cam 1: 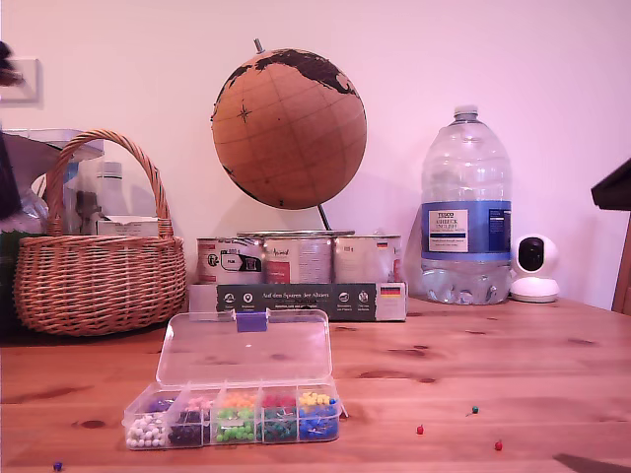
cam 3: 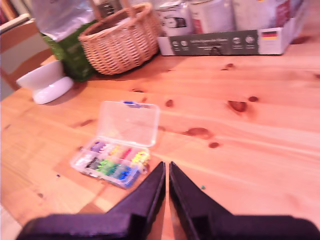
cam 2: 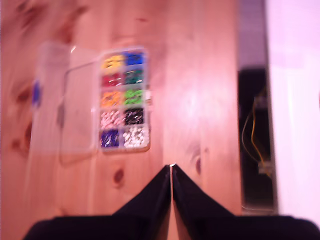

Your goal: Sort the loose pins on the table into their correct compartments

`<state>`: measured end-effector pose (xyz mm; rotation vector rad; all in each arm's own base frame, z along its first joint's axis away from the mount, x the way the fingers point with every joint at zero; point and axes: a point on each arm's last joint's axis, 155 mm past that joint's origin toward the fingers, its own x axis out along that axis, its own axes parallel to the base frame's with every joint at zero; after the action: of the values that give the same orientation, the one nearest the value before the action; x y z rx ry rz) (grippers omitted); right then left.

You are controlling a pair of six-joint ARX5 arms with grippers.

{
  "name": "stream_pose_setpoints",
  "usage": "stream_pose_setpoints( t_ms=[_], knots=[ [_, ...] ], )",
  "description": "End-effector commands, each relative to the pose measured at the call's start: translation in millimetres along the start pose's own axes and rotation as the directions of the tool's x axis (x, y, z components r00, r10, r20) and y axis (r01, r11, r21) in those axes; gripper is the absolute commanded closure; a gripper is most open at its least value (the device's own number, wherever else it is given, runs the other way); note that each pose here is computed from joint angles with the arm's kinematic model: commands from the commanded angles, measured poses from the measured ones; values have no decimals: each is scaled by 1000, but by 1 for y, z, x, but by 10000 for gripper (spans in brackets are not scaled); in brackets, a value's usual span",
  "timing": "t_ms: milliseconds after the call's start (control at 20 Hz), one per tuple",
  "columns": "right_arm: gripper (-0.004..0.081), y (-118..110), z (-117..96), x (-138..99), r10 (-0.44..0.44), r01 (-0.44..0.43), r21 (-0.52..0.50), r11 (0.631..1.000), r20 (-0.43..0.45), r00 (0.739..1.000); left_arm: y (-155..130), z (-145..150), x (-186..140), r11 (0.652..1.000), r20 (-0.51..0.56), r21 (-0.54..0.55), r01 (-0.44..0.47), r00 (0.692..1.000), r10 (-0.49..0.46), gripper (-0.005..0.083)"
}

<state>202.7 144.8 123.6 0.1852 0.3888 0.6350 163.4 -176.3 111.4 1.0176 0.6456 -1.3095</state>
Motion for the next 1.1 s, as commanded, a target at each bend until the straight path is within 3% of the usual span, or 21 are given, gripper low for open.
stream_pose_setpoints(
  t_ms=[0, 350, 550, 1050],
  knots=[
    [782, 2, 3, 0, 6, -6, -5, 1000, 2, 1000, -4, -9, 16, 996, -74, 72, 52, 996, -46, 792],
    [782, 4, -16, -1, 25, -24, 14, 1000, -74, 997, -13, -35, 53, 946, -236, 240, 217, 959, -160, 783],
    [782, 4, -17, -1, 24, -23, 14, 1000, -76, 997, -9, -40, 68, 925, -252, 291, 243, 952, -171, 668],
    [782, 4, -17, -1, 24, -23, 15, 1000, -78, 997, 3, -51, 94, 889, -283, 368, 272, 943, -172, 662]
  ],
)
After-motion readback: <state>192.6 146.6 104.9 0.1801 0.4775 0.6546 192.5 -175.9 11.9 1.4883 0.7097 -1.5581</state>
